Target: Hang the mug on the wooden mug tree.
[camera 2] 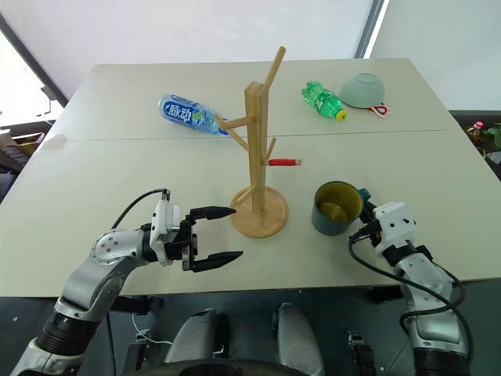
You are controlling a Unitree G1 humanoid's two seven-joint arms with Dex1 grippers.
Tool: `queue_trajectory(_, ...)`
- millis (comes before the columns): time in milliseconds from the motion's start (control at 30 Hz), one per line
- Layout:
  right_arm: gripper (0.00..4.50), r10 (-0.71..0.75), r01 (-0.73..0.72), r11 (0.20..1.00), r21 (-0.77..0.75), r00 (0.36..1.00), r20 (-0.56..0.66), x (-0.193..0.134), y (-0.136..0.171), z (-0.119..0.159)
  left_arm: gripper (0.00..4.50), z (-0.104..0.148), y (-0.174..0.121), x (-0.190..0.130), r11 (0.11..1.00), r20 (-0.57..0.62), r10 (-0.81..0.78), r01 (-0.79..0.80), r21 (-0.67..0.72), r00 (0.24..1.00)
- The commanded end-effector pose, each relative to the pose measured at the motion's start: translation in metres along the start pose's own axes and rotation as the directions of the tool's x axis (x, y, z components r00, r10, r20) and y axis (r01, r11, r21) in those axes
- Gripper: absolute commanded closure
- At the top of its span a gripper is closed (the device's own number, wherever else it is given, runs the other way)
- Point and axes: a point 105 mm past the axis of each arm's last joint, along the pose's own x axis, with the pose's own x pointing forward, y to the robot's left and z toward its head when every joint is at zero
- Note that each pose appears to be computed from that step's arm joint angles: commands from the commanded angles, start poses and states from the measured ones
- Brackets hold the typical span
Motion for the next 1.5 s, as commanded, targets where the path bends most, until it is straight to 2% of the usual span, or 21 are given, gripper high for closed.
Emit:
queue_trajectory(33, 4.40, 0.153, -0.134, 0.971, -0.196, 0.984, 0.088, -0.001, 0.008, 0.048, 0.00, 0.007, 0.010, -0.006, 0.999, 0.005, 0.021, -0.021, 0.046, 1.000)
queue_trajectory(167, 4.40, 0.217, -0.169, 0.943, -0.287, 0.966, 0.144, 0.006, -0.001, 0.093, 0.00, 0.008, 0.017, -0.008, 0.998, 0.004, 0.028, -0.029, 0.058, 1.000)
queue_trajectory(367, 4.40, 0.256, -0.174, 0.913, -0.368, 0.949, 0.185, 0.021, -0.010, 0.135, 0.00, 0.013, 0.022, -0.012, 0.997, 0.006, 0.038, -0.039, 0.069, 0.999)
queue_trajectory(867, 4.40, 0.347, -0.261, 0.872, -0.413, 0.926, 0.147, 0.038, -0.005, 0.149, 0.00, 0.044, 0.038, -0.025, 0.991, 0.098, 0.122, -0.127, 0.043, 0.988)
queue_trajectory(1133, 4.40, 0.359, -0.290, 0.870, -0.399, 0.927, 0.109, 0.051, -0.002, 0.148, 0.00, 0.075, 0.034, -0.037, 0.998, 0.132, 0.064, -0.064, -0.007, 0.989)
queue_trajectory(1333, 4.40, 0.365, -0.301, 0.873, -0.383, 0.925, 0.104, 0.058, 0.001, 0.148, 0.00, 0.082, 0.032, -0.036, 0.999, 0.132, 0.051, -0.051, -0.002, 0.990)
queue_trajectory(1367, 3.82, 0.365, -0.301, 0.874, -0.381, 0.925, 0.106, 0.059, 0.001, 0.149, 0.00, 0.081, 0.032, -0.035, 0.999, 0.131, 0.051, -0.052, -0.002, 0.990)
queue_trajectory(1400, 3.56, 0.364, -0.299, 0.874, -0.382, 0.925, 0.108, 0.059, 0.001, 0.150, 0.00, 0.081, 0.032, -0.035, 0.999, 0.130, 0.053, -0.053, -0.002, 0.990)
queue_trajectory(1500, 2.29, 0.352, -0.281, 0.871, -0.404, 0.929, 0.112, 0.054, -0.004, 0.156, 0.00, 0.079, 0.035, -0.036, 0.997, 0.127, 0.075, -0.075, -0.003, 0.989)
